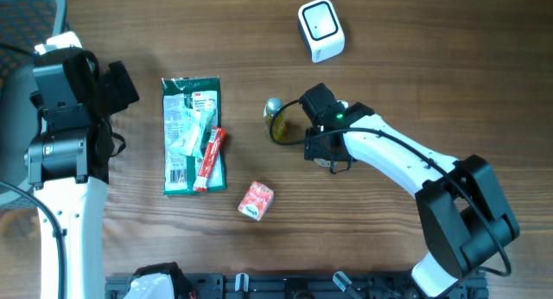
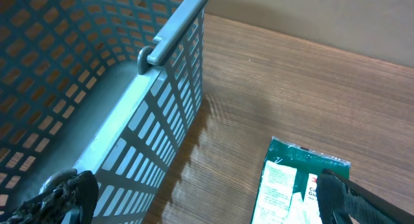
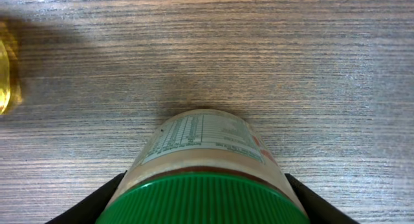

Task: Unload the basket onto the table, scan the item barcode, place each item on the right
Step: 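Lift the jar with the right gripper and tilt it sideways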

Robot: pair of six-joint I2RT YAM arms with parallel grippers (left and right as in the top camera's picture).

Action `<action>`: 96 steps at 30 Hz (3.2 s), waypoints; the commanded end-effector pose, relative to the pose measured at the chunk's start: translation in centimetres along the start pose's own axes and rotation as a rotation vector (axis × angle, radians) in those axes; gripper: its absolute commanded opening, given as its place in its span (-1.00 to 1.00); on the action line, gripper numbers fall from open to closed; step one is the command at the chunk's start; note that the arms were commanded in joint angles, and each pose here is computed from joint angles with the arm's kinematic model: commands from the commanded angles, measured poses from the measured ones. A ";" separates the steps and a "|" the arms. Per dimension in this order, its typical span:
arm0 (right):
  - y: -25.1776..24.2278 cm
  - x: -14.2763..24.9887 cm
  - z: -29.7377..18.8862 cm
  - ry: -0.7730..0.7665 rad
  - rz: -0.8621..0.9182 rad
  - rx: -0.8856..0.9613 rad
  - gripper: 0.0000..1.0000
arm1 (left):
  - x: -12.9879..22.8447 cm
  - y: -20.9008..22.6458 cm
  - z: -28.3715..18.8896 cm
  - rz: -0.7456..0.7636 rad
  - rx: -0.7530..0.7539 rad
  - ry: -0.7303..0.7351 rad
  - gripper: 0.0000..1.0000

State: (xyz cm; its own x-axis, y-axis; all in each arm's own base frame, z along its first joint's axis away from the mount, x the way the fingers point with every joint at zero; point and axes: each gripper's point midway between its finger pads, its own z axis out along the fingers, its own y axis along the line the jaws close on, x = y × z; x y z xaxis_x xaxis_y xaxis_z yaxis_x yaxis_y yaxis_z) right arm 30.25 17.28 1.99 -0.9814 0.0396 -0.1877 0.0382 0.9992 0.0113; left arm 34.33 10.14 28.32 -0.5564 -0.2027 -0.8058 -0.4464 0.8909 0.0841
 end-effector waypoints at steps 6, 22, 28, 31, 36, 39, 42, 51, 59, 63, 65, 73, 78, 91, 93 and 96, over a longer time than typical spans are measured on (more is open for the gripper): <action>0.1 -2.8 -5.1 -0.042 0.048 -0.100 -0.18 | -0.2 0.1 0.0 -0.003 0.001 -0.004 1.00; 2.7 -2.9 -9.4 0.072 0.130 -0.485 -0.69 | -0.2 0.1 0.0 -0.003 0.001 -0.004 1.00; 2.7 -2.9 -9.4 0.077 0.146 -0.484 -0.63 | -0.2 0.1 0.0 -0.003 0.001 -0.004 1.00; 2.6 -2.6 -9.4 0.107 0.212 -0.474 -0.52 | -0.2 0.1 0.0 -0.003 0.001 -0.004 1.00; 2.7 -2.0 -9.5 0.134 0.219 -0.482 -0.81 | -0.2 0.1 0.0 -0.003 0.001 -0.005 1.00; 3.3 -1.7 -9.8 0.159 0.216 -0.517 -0.89 | -0.2 0.1 0.0 -0.003 0.001 -0.004 1.00; 3.9 -1.5 -10.2 0.176 0.211 -0.558 -0.90 | -0.2 0.1 0.0 -0.003 0.001 -0.004 1.00; 5.8 1.1 -12.3 0.341 0.211 -0.707 -0.91 | -0.2 0.1 0.0 -0.004 0.001 -0.004 1.00; 7.9 3.1 -15.7 0.635 0.466 -0.829 -0.91 | -0.2 0.1 0.0 -0.003 0.001 -0.004 1.00; 8.3 3.2 -16.5 0.679 0.482 -0.864 -0.91 | -0.2 0.1 0.0 -0.003 0.001 -0.004 1.00; 8.3 3.2 -16.6 0.681 0.481 -0.867 -0.91 | -0.2 0.1 0.0 -0.003 0.001 -0.004 0.99; 8.3 3.2 -16.6 0.680 0.481 -0.867 -0.91 | -0.2 0.1 0.0 -0.003 0.001 -0.004 1.00; 8.4 2.9 -16.4 0.658 0.473 -0.870 -0.91 | -0.2 0.1 0.0 -0.003 0.001 -0.004 1.00; 8.4 2.9 -16.5 0.660 0.471 -0.875 -0.91 | -0.1 0.1 0.1 -0.002 0.000 0.000 1.00; 8.5 2.9 -16.7 0.670 0.468 -0.886 -0.91 | -0.1 0.1 0.1 -0.002 0.001 -0.001 1.00; 8.5 2.9 -16.7 0.667 0.468 -0.886 -0.91 | -0.1 0.1 0.2 -0.001 0.000 0.001 1.00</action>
State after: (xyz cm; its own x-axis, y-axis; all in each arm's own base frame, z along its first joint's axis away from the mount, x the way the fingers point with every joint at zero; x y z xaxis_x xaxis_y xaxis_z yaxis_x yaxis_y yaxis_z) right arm 24.53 25.31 16.12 -0.8131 0.1669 0.5577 0.5427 0.5639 0.6225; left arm 34.33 10.14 28.32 -0.5564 -0.2027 -0.8058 -0.4464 0.8909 0.0841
